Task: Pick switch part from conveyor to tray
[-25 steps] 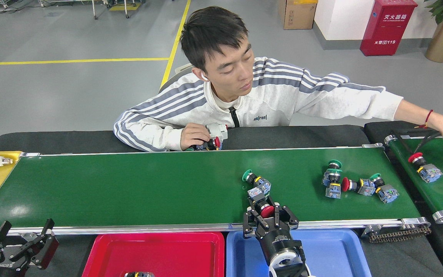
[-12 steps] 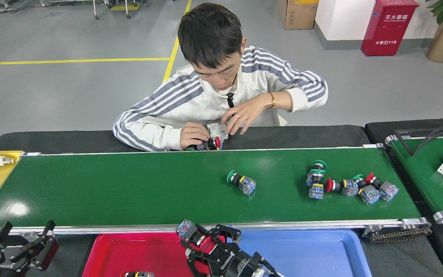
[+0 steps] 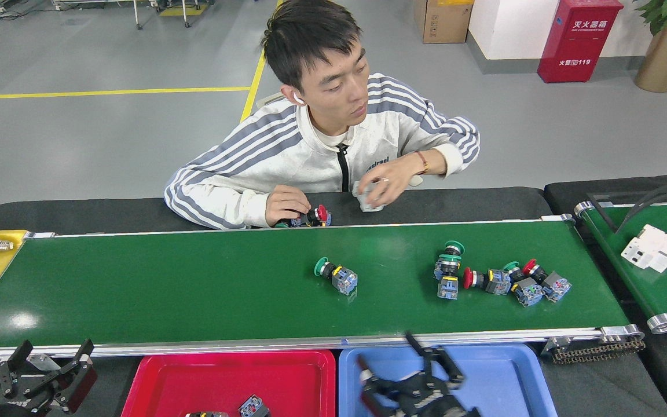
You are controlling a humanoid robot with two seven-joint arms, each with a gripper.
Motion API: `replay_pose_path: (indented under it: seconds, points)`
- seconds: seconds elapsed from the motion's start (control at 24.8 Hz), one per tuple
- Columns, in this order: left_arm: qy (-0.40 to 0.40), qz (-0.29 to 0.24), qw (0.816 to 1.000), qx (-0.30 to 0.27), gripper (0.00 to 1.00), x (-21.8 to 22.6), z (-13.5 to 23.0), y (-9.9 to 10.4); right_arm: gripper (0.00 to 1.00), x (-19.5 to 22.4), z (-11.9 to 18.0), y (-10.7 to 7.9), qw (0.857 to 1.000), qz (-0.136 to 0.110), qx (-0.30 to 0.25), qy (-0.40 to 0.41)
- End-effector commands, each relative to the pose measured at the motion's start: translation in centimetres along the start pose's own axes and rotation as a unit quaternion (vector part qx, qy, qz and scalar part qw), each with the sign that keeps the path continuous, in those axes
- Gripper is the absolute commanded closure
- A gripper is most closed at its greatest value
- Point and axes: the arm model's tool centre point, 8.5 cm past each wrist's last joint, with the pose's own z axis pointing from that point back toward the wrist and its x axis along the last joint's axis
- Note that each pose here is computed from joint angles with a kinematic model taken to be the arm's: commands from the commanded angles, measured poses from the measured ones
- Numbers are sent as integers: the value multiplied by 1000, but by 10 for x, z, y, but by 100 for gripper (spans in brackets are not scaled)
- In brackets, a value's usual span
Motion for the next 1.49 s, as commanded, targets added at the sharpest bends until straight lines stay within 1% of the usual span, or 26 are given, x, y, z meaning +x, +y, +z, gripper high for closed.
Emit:
replay_pose_path:
  seconds: [0.0, 0.08, 0.12, 0.24, 0.32, 0.48, 0.57, 0.69, 0.73, 0.77, 0.89, 1.01, 1.05, 1.17, 1.29, 1.37, 1.45]
  points:
    - [5, 0, 1000, 10, 0, -3, 0, 7, 1, -8, -1, -8, 1000, -3, -17, 19]
    - [2, 0, 1000, 14, 0, -1, -2, 10, 2, -6, -5, -5, 1000, -1, -12, 26]
    - [-1, 1, 1000, 16, 0, 1, -4, 11, 2, 2, -7, -1, 1000, -4, -6, 24]
    - [-8, -3, 1000, 22, 0, 5, -4, 16, 2, 45, -37, 9, 1000, 15, 22, -6]
    - [-10, -6, 1000, 26, 0, 6, -4, 19, 2, 65, -56, 12, 999, 19, 29, -9]
    - [-11, -7, 1000, 27, 0, 7, -5, 20, 2, 110, -93, 21, 997, 34, 58, -38]
    - [-11, -8, 1000, 26, 0, 7, -5, 20, 2, 126, -107, 22, 996, 36, 66, -43]
    - [-11, -8, 1000, 27, 0, 7, -6, 21, 2, 137, -127, 22, 996, 39, 76, -40]
    - [-11, -8, 1000, 27, 0, 7, -6, 21, 4, 139, -133, 21, 995, 40, 78, -39]
    - [-11, -8, 1000, 27, 0, 7, -6, 21, 13, 139, -135, 21, 995, 42, 82, -41]
    - [-10, -8, 1000, 26, 0, 6, -6, 20, 65, 147, -134, 26, 991, 60, 105, -62]
    - [-10, -8, 1000, 26, 0, 6, -6, 20, 92, 148, -134, 26, 990, 68, 106, -68]
    - [-10, -8, 1000, 26, 0, 6, -6, 20, 98, 148, -135, 25, 990, 68, 104, -69]
    - [-10, -8, 1000, 26, 0, 6, -6, 20, 98, 155, -133, 22, 989, 71, 99, -79]
    - [-10, -7, 1000, 25, 0, 6, -6, 19, 99, 171, -126, 16, 988, 72, 86, -103]
    - [-10, -7, 1000, 24, 0, 6, -6, 19, 99, 196, -113, 10, 984, 72, 73, -143]
    - [-9, -7, 1000, 25, 0, 5, -5, 19, 99, 224, -95, 7, 976, 71, 62, -197]
